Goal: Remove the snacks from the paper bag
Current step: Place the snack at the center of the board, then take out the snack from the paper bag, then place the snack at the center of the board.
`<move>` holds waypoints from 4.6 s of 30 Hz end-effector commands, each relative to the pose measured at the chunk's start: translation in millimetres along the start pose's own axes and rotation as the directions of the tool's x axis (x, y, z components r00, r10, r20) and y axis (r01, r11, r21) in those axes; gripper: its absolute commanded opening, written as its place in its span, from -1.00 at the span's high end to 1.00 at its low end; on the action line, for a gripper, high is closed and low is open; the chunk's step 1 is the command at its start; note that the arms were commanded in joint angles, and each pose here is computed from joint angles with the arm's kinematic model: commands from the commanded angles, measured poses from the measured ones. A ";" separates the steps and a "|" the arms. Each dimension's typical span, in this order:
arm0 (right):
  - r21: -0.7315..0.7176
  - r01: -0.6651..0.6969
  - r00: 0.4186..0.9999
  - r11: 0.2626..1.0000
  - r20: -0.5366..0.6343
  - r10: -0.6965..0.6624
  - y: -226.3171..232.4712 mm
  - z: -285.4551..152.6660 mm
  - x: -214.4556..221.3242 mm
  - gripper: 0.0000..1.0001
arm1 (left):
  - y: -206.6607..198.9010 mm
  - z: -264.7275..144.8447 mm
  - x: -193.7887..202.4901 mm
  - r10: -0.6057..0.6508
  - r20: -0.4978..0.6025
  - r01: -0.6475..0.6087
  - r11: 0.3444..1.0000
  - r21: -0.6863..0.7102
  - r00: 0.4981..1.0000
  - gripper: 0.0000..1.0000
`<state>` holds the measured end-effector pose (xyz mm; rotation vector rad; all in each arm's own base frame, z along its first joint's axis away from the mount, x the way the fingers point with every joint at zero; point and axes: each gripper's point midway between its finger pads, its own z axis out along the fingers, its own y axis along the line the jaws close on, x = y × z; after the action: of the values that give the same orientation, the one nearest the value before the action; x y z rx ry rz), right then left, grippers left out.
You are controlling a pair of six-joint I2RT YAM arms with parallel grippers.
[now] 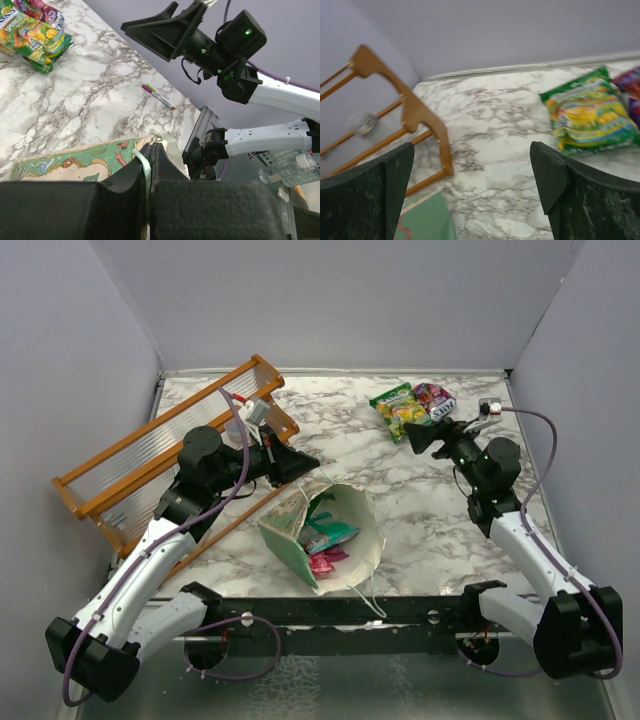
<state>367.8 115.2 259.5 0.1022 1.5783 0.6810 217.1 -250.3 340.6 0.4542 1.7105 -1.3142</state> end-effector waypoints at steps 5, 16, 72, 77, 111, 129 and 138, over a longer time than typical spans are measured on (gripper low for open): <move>-0.642 0.204 0.969 0.739 0.023 -0.248 140.4 -54.8 -10.1 -0.99 | -16.5 -5.4 -1.3 0.080 -0.016 -0.079 0.994 0.072 0.997 1.00; -0.816 0.530 0.821 0.231 0.425 -0.380 232.0 -159.9 28.6 -1.00 | -37.7 -14.3 6.5 0.163 -0.047 -0.152 0.970 0.191 0.985 1.00; -0.818 0.499 -0.040 -0.287 0.309 -0.950 173.7 -112.5 273.6 0.10 | -36.0 -18.4 10.4 0.178 -0.049 -0.167 0.970 0.176 0.983 1.00; -0.788 0.549 -0.037 -0.278 0.309 -0.950 179.0 -105.1 262.0 0.50 | -35.1 -18.8 10.4 0.176 -0.050 -0.166 0.972 0.168 0.983 1.00; -0.547 0.837 0.469 0.028 0.690 -0.552 269.5 -219.5 -31.1 0.97 | 16.5 -19.0 -18.4 0.165 0.044 -0.155 0.972 -0.178 0.985 1.00; 0.182 0.751 0.584 0.634 0.265 -0.767 174.9 -76.2 -72.5 0.97 | 14.8 -22.0 -17.2 0.155 0.048 -0.144 0.973 -0.180 0.987 1.00; 0.039 0.435 0.890 0.899 0.135 -0.437 97.4 28.4 -31.4 0.97 | 16.4 -22.8 -11.2 0.145 0.038 -0.136 0.975 -0.178 0.989 1.00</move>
<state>338.7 179.5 321.3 -0.4209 1.3950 -0.0978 228.9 -223.6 331.9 0.4302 1.7265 -1.0560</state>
